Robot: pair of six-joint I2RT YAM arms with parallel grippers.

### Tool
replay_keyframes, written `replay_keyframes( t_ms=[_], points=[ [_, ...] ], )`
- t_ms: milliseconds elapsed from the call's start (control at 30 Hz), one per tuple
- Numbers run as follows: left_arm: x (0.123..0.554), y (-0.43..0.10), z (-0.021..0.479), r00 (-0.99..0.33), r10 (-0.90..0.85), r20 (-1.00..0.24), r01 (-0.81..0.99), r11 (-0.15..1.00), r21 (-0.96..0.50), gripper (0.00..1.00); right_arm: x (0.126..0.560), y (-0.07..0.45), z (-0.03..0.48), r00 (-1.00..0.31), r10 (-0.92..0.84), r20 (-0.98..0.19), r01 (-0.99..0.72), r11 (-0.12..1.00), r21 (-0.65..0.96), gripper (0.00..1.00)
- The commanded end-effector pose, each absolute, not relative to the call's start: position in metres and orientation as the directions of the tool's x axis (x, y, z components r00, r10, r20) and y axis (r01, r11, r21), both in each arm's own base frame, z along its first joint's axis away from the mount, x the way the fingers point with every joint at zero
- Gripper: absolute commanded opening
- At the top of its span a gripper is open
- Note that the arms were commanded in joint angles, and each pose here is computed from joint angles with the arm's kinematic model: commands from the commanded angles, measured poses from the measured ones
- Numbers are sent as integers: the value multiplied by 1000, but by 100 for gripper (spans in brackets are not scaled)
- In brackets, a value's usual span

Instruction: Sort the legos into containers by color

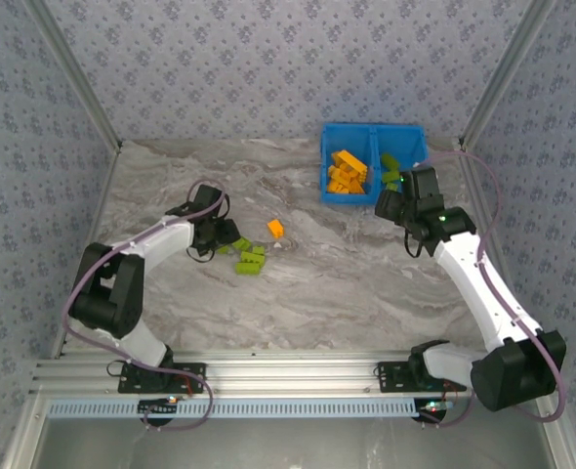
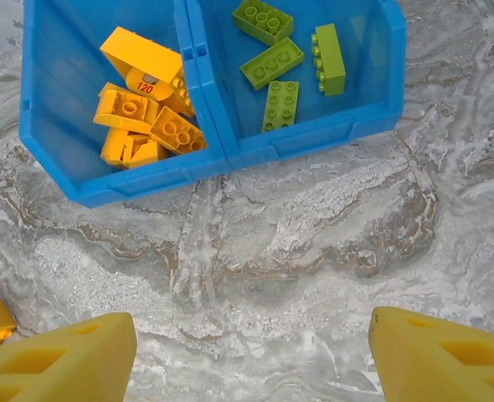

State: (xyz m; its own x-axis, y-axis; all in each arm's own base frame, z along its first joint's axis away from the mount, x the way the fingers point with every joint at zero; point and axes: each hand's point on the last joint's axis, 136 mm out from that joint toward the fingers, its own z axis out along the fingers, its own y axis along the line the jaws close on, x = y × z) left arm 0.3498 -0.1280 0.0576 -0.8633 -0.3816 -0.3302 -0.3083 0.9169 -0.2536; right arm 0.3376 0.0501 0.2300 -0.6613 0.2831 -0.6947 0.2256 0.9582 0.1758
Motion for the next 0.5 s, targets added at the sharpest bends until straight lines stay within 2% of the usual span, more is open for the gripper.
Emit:
replay_keyframes(
  t_ms=[0, 333, 467],
  points=[
    [352, -127, 54, -870, -373, -323, -305, 921, -242, 63, 328, 47, 230, -662, 303, -686, 252, 951, 177, 76],
    [339, -113, 33, -877, -376, -298, -342, 926, -161, 46, 329, 57, 232, -656, 299, -694, 235, 954, 188, 77],
    [335, -111, 28, -886, -370, -279, -343, 929, -140, 44, 329, 60, 234, -654, 291, -698, 230, 956, 183, 77]
  ],
)
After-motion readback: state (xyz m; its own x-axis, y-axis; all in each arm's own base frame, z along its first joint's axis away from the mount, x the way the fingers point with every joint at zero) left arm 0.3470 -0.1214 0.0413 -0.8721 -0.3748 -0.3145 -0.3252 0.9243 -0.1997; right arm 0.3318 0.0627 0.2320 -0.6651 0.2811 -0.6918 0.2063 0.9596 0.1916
